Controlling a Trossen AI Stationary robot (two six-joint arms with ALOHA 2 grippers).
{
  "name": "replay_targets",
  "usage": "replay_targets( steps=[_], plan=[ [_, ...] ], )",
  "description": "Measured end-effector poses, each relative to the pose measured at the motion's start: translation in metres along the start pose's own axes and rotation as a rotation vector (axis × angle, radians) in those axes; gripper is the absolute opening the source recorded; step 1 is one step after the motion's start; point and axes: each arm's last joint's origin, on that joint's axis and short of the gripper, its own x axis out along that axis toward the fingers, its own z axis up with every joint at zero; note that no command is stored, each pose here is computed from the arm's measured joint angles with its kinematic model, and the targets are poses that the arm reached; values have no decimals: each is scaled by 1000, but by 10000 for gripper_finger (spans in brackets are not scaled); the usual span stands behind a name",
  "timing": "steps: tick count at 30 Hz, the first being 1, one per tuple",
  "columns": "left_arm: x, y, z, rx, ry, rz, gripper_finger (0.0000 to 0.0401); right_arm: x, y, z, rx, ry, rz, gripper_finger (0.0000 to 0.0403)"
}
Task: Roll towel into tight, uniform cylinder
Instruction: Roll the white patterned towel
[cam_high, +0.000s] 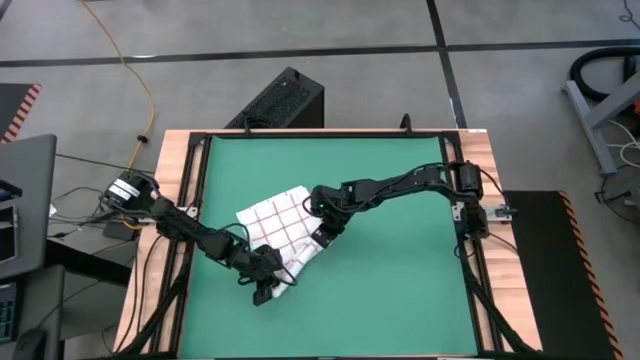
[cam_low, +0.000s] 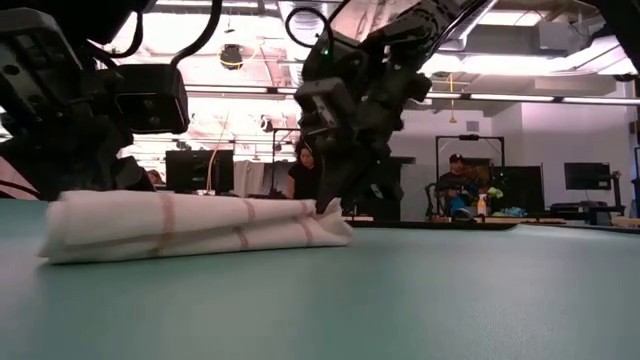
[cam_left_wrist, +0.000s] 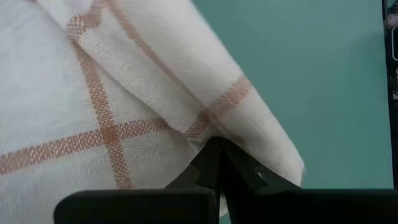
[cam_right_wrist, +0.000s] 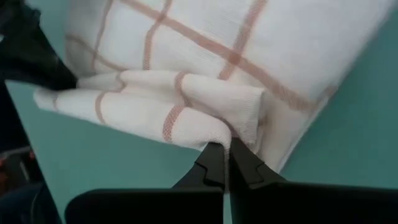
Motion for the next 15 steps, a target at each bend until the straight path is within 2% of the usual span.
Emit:
replay_targets(
  steps=[6,12,15],
  plan=[
    [0,2,3,-13,10,-23,0,9,-13,9,37,-39,-30,11],
    [0,3,4,-13,24,-48,0,14,-15,20,41,-125,14,11],
    [0,3,4,-19,27,-50,0,13,-15,20,52,-113,31,11]
  ],
)
